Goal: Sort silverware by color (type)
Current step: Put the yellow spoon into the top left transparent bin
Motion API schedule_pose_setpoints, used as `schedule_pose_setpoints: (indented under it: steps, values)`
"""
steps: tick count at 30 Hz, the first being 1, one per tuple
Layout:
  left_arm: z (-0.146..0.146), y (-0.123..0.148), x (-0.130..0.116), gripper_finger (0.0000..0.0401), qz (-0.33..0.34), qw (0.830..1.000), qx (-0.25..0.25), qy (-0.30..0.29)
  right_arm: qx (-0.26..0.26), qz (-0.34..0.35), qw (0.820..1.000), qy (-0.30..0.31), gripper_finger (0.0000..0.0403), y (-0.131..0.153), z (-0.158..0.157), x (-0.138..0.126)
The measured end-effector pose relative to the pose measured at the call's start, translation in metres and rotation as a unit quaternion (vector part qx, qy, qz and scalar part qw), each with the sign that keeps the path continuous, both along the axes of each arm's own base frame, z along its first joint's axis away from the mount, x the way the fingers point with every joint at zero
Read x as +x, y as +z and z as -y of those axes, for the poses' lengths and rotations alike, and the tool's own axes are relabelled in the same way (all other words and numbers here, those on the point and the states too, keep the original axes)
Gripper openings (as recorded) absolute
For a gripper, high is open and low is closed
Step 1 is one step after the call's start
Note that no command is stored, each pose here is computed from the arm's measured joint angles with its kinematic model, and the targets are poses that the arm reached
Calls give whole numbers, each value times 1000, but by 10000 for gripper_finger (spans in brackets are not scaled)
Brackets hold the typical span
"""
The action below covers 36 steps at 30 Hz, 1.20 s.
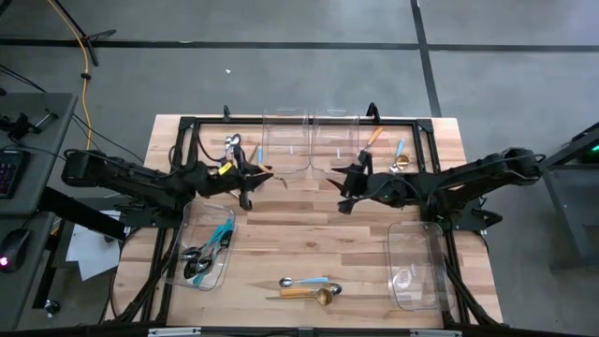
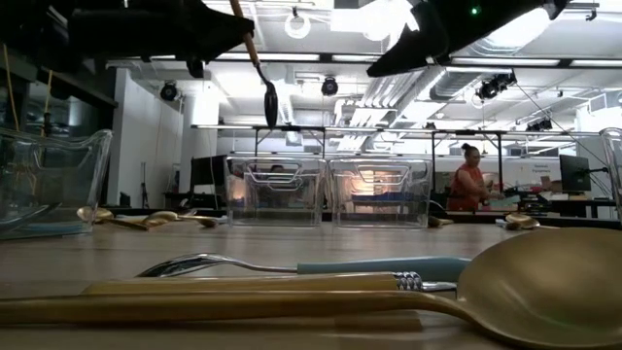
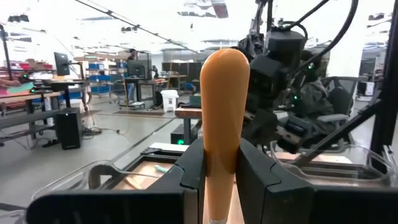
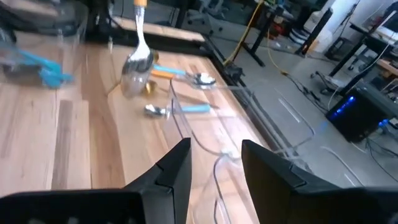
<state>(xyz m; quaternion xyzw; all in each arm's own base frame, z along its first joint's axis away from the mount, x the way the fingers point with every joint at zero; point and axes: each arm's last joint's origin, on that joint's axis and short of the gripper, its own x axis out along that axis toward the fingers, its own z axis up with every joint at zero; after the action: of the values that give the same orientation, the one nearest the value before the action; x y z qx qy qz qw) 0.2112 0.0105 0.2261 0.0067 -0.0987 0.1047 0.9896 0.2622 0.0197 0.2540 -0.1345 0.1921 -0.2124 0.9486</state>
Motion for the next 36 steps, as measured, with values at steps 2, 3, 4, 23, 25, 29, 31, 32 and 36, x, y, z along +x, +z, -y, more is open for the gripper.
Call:
schedule_pose_setpoints:
  steps: [2, 3, 4, 23, 25, 29, 31, 32, 36]
  values:
    - [0, -1, 0, 42, -4, 1000, 0, 0, 0, -8, 1000, -2, 126, -1, 0, -2]
    - [0, -1, 0, 42, -3, 1000, 0, 0, 0, -3, 1000, -5, 126, -2, 1, -3]
    - [0, -1, 0, 42, -3, 1000, 0, 0, -2, 6, 1000, -9, 126, -5, 1, -6]
    - [-1, 10, 4, 42, 12, 1000, 10, -21, 186, 242, 933, 193, 126, -32, 18, -96]
    - [0, 10, 4, 42, 12, 999, 12, -30, 188, 239, 932, 196, 126, -33, 18, -95]
    - [0, 9, 5, 42, 7, 999, 12, -32, 188, 238, 933, 196, 126, -33, 18, -95]
    - [-1, 8, 5, 42, 4, 999, 12, -30, 188, 239, 932, 196, 126, -33, 18, -95]
    - [-1, 8, 5, 42, 3, 1000, 10, -29, 188, 240, 932, 196, 126, -33, 18, -95]
    - [-5, 7, 5, 42, 0, 1000, 0, -22, 187, 241, 933, 190, 126, -33, 18, -95]
